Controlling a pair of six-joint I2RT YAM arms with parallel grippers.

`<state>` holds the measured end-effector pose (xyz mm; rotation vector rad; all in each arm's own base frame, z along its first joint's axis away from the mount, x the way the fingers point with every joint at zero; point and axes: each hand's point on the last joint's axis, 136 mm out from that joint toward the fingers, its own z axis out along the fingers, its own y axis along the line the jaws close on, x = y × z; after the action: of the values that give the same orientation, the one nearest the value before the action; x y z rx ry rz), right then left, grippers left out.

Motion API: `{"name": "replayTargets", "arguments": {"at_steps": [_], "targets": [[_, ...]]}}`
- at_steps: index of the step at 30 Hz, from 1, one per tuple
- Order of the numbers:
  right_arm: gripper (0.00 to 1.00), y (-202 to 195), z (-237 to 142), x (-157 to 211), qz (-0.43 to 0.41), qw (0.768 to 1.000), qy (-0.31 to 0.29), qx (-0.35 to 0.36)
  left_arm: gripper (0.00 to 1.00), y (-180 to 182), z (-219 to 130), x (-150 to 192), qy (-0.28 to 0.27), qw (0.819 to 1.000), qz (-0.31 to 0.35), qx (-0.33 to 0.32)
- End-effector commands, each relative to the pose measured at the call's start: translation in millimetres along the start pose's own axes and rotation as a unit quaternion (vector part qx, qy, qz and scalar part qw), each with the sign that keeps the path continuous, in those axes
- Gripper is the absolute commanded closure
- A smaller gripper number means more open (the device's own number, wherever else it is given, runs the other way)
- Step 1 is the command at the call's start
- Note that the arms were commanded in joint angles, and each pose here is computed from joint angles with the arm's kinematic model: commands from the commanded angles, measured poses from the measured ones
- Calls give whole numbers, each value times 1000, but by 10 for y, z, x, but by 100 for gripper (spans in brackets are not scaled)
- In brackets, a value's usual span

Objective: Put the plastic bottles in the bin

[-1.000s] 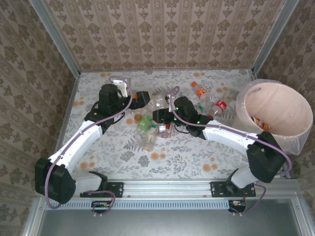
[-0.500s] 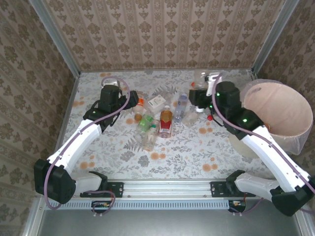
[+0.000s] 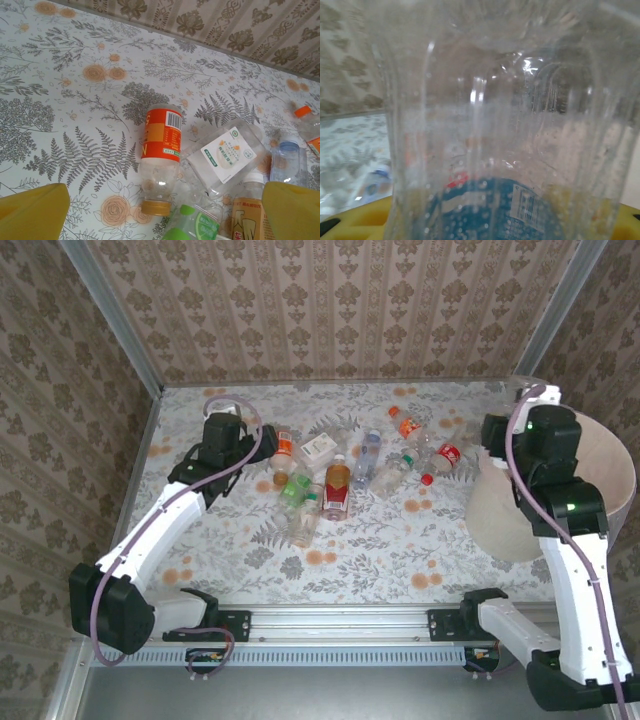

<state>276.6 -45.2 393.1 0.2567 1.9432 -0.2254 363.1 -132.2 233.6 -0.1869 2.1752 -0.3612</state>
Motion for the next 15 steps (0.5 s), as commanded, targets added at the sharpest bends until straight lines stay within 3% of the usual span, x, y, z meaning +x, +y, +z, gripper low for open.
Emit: {"name": "replayTargets", "arguments": {"at_steps": [1,5,9,15], "targets": [[49,-278,-33,151,-15,998,50,41,0,25,20,-53,2,1000,-27,3],[48,-469,-20,335,-7,992,109,55,0,56,45,-85,35,991,-122,37],[47,-616,47,525,-1,984,159,76,0,218,129,77,72,975,-209,23],[45,-952,148,767,-10,962,225,157,0,247,229,281,110,965,-238,24]]}}
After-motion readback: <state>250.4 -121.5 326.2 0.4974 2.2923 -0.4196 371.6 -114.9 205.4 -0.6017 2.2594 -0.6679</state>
